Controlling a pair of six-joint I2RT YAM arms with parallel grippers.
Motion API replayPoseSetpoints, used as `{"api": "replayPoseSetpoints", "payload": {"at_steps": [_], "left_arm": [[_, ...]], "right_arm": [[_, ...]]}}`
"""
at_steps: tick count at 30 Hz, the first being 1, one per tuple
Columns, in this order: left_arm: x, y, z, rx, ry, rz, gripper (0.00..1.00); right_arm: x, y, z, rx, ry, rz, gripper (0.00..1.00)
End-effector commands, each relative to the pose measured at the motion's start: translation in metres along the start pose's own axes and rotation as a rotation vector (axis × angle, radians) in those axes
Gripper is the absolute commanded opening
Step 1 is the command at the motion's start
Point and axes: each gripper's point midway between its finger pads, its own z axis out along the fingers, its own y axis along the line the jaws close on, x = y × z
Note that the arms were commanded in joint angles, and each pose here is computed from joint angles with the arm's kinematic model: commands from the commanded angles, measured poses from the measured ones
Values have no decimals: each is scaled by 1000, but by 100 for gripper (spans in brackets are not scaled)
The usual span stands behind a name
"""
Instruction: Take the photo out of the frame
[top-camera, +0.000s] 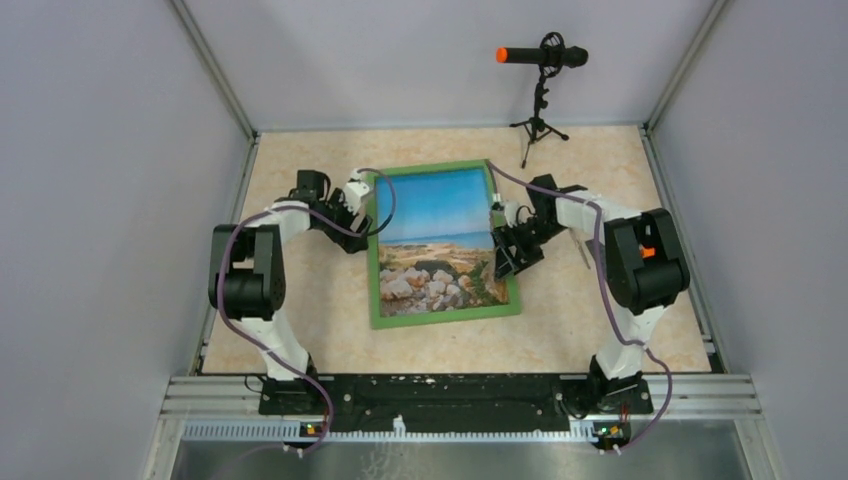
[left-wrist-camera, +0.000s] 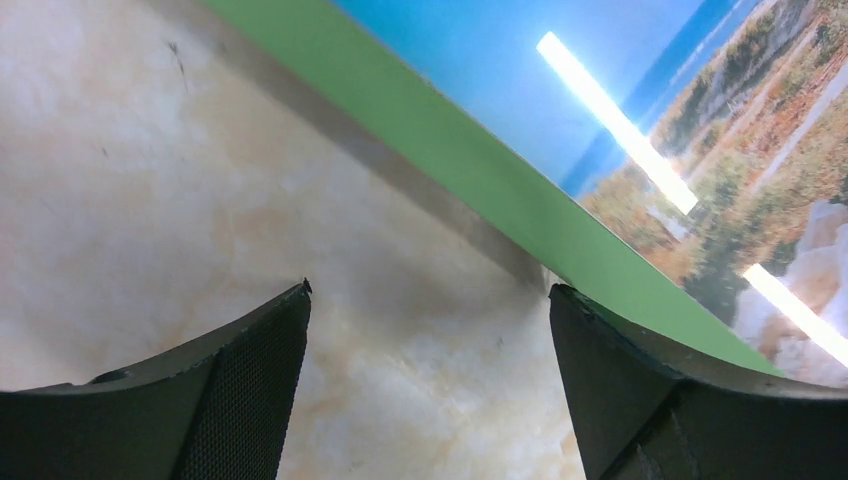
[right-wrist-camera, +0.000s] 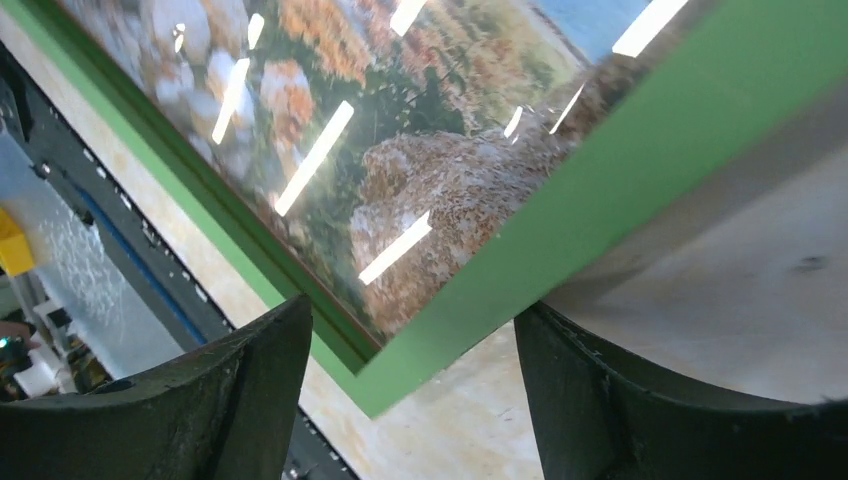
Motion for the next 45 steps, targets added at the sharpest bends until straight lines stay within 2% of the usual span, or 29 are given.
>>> {"api": "replayPoseSetpoints", "payload": {"at_steps": [1,5,10,22,27,33,40,45], "left_arm": [[-10,-40,30,143,7,-62,93],[-12,-48,31,160,16,-73,93],[9,-63,17,158,57,-73,92],[52,-126,-11,198,119,78,92],[48,-143,-13,229,110,112,91],[53,-167,-12,231,170,213,91],[32,-173,-30,199,157,237,92],[-13,-173,-57,177,92,261,93]], "right_arm": [[28,37,18,-74,100,-6,73],[37,39,20,-70,111,2,73],[48,29,20,-8,124,-9,73],[50,11,16,88,130,-23,72],[51,1,17,125,139,-30,72],[37,-12,8,138,110,-5,72],[32,-7,3,110,82,5,72],[25,4,-10,68,35,33,72]]}}
